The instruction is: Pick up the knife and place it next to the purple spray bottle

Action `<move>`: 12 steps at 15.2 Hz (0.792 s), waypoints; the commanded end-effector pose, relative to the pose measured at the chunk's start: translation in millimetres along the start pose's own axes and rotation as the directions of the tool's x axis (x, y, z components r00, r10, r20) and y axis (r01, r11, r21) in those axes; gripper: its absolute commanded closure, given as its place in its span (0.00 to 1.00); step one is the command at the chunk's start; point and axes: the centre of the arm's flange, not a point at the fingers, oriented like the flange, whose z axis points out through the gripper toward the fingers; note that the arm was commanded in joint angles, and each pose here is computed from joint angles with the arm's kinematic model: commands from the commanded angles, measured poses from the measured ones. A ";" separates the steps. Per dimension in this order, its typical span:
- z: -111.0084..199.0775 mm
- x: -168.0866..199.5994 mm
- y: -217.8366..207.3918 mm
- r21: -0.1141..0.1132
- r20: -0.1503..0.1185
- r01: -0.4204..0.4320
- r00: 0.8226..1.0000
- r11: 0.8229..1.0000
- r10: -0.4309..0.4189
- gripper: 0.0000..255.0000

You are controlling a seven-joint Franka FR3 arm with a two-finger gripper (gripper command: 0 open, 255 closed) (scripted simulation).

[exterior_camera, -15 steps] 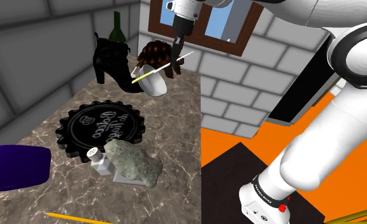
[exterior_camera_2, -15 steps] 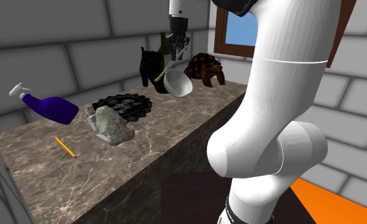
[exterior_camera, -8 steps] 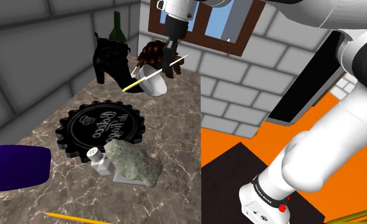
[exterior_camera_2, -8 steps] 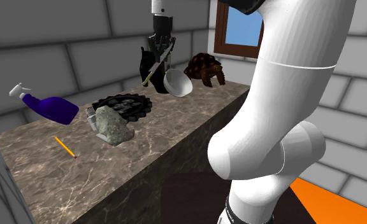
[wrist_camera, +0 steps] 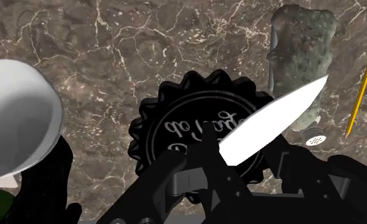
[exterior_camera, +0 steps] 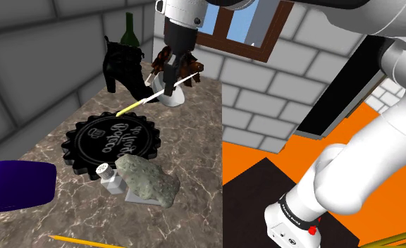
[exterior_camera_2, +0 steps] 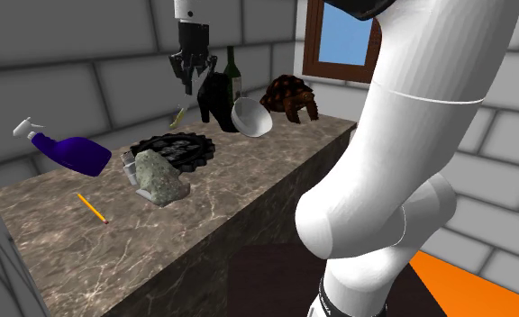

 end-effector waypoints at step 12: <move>15.9 24.8 -166.5 0.000 0.000 -0.002 1.000 1.000 0.002 1.00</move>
